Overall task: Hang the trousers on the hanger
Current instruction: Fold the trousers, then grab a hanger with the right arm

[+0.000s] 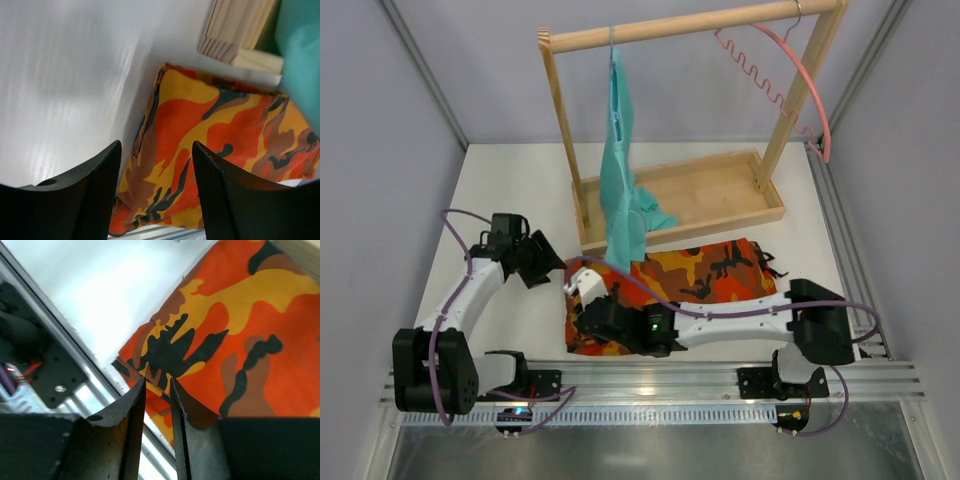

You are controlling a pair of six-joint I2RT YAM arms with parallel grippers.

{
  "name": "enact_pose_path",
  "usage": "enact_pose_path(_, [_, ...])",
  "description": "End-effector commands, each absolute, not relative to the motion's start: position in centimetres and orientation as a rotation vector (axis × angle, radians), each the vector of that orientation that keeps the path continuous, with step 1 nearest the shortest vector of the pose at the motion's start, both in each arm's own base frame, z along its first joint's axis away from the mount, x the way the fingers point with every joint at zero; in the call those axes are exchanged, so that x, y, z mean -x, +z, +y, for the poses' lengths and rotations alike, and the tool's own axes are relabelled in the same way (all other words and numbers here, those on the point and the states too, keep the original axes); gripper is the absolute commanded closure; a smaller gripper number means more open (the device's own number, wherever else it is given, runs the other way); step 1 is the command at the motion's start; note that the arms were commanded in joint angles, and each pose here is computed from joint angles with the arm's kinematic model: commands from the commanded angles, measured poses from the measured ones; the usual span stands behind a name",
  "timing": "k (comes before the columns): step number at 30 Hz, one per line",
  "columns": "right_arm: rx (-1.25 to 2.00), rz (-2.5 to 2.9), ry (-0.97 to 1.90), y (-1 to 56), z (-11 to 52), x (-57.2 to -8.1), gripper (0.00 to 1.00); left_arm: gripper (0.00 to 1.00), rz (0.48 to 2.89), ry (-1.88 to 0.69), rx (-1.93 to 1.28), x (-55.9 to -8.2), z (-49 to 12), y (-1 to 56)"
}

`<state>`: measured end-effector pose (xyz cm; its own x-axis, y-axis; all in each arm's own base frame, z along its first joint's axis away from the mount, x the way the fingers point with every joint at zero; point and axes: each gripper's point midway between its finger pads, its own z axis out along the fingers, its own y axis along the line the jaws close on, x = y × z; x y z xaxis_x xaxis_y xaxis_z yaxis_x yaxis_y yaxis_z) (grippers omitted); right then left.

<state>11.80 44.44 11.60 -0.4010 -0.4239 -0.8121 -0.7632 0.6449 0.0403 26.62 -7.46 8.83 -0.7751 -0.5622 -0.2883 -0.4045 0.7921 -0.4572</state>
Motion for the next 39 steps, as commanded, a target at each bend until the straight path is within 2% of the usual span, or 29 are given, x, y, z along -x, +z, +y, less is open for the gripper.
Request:
enact_pose_path(1, [0.678,2.116,0.617,14.5,42.2,-11.4,0.71,0.40,2.567,-0.682,0.674,-26.3,-9.8,7.8])
enact_pose_path(7, [0.492,2.226,0.500,10.7,37.1,-12.1,0.71,0.40,2.679,-0.602,0.761,-24.9,-9.1,3.6])
enact_pose_path(11, [0.426,2.264,0.433,7.7,34.9,-12.3,0.71,0.45,2.697,-0.565,0.790,-25.0,-8.8,2.3])
enact_pose_path(13, [0.397,2.280,0.408,6.8,34.5,-12.3,0.71,0.59,2.712,-0.554,0.794,-25.1,-8.7,1.9])
enact_pose_path(15, [0.387,2.290,0.393,6.1,34.2,-12.3,0.71,0.65,2.729,-0.518,0.802,-25.1,-8.4,1.5])
enact_pose_path(16, [0.377,2.299,0.393,5.9,34.2,-12.2,0.71,0.76,2.741,-0.505,0.808,-25.1,-8.3,1.5])
enact_pose_path(17, [0.377,2.307,0.387,5.6,34.2,-12.1,0.71,0.81,2.745,-0.474,0.816,-25.2,-8.0,1.3])
enact_pose_path(22, [0.378,2.289,0.349,7.2,34.4,-11.8,0.71,0.96,2.795,-0.317,0.813,-25.4,-6.4,0.9])
enact_pose_path(24, [0.380,2.272,0.394,9.1,35.1,-11.3,0.70,0.99,2.820,-0.217,0.809,-25.1,-5.3,0.8])
enact_pose_path(29, [0.324,2.253,0.454,12.5,34.1,-10.9,0.61,0.97,2.826,-0.029,0.800,-25.5,-3.1,1.5])
enact_pose_path(32, [0.234,2.251,0.482,14.1,32.5,-11.0,0.60,0.90,2.806,0.069,0.820,-25.5,-1.8,2.3])
enact_pose_path(35, [0.140,2.246,0.484,14.9,30.3,-11.3,0.61,0.80,2.773,0.099,0.844,-26.2,-0.9,3.4])
enact_pose_path(38, [0.067,2.242,0.495,15.6,28.4,-11.4,0.61,0.64,2.740,0.073,0.846,-27.0,-1.0,5.3])
enact_pose_path(39, [0.065,2.237,0.502,16.0,28.1,-11.4,0.60,0.52,2.708,0.051,0.839,-27.4,-1.1,6.4])
